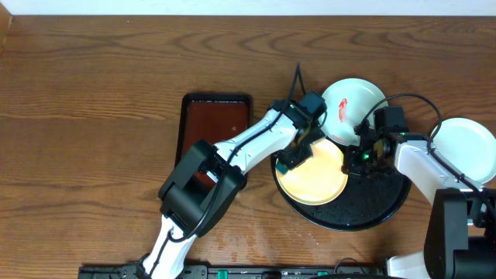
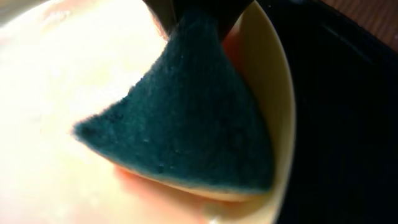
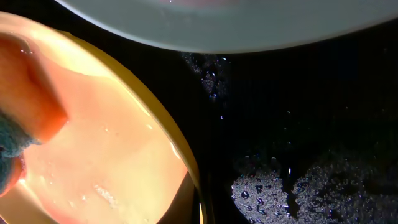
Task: Clean dirty plates on tray and stack at the side
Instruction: 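Wipe the sponge around the yellow plate held by the right gripper, then return the teal sponge to the black tray with the left gripper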
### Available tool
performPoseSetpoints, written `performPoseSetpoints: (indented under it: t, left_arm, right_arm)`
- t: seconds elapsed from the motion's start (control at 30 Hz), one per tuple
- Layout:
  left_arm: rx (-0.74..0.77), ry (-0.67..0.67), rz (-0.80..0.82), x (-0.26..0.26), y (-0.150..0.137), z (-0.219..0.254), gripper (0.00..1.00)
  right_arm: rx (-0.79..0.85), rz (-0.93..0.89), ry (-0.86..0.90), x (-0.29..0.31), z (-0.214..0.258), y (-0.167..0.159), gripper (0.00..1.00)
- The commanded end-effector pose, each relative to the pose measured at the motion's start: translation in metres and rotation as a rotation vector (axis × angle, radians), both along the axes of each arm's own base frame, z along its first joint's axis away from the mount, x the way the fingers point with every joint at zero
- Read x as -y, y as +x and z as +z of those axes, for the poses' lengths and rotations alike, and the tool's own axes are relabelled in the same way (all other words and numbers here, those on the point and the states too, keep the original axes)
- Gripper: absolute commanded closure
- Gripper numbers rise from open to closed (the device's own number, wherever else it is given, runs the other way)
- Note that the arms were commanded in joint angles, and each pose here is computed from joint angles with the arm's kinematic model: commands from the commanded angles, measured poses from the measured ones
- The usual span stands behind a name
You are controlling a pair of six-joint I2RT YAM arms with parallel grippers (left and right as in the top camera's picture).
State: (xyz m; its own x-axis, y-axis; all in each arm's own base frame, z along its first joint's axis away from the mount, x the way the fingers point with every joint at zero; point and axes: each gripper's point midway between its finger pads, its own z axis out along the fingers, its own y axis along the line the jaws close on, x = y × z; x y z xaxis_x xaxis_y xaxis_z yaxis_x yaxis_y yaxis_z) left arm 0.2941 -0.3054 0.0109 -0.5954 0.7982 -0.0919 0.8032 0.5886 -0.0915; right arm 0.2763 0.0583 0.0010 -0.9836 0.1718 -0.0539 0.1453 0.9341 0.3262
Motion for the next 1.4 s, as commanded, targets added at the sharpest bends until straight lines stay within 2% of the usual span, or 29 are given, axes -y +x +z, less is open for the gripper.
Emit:
performPoseSetpoints:
  t: [0.0,0.1,0.17,0.3,0.47,0.63,0.77,0.97,1.03,1.13,1.23,1.27,1.37]
  left_arm:
    - [-0.013,0.04,0.173,-0.015,0.005,-0.018,0.93]
    - [0.003,-0.013,0.333,-0.003,0.016,-0.017,0.92]
    - [-0.079,-0.101,0.443,0.015,0.01,-0.013,0.93]
    - [-0.272,-0.251,0.527,0.05,-0.009,0.0,0.92]
    - [-0.342,-0.271,0.568,0.065,-0.024,0.004,0.92]
    - [-0.357,-0.235,0.562,0.062,-0.035,0.002,0.92]
    - [-0.286,-0.127,0.607,0.036,-0.027,-0.008,0.92]
    - [0.138,0.208,0.669,-0.048,0.02,-0.015,0.93]
    - [0.209,0.246,0.671,-0.059,0.028,-0.008,0.93]
    - [0.206,0.194,0.678,-0.053,0.028,0.01,0.93]
    - [0.152,0.064,0.685,-0.036,0.021,0.043,0.93]
    - [0.169,0.0,0.7,-0.038,0.023,0.072,0.92]
    - [0.21,-0.068,0.745,-0.056,0.031,0.113,0.92]
  right_arm:
    - [-0.036,-0.024,-0.106,0.02,-0.013,-0.007,0.99]
    - [-0.036,-0.024,-0.105,0.02,-0.013,-0.007,0.99]
    - [-0.036,-0.023,-0.105,0.02,-0.013,-0.007,0.99]
    - [-0.036,-0.024,-0.105,0.02,-0.012,-0.007,0.99]
    - [-0.036,-0.031,-0.104,0.02,-0.012,-0.007,0.99]
    - [-0.038,-0.031,-0.104,0.02,-0.013,-0.007,0.99]
    - [-0.037,-0.031,-0.104,0.02,-0.013,-0.007,0.99]
    - [-0.038,-0.031,-0.104,0.02,-0.013,-0.007,0.99]
    - [-0.038,-0.031,-0.104,0.02,-0.013,-0.007,0.99]
    - [-0.038,-0.03,-0.104,0.02,-0.013,-0.007,0.99]
    - [-0.036,-0.024,-0.105,0.02,-0.013,-0.007,0.99]
    - [-0.036,-0.018,-0.106,0.02,-0.013,-0.008,0.99]
    - [-0.027,0.023,-0.102,0.019,-0.012,-0.008,0.99]
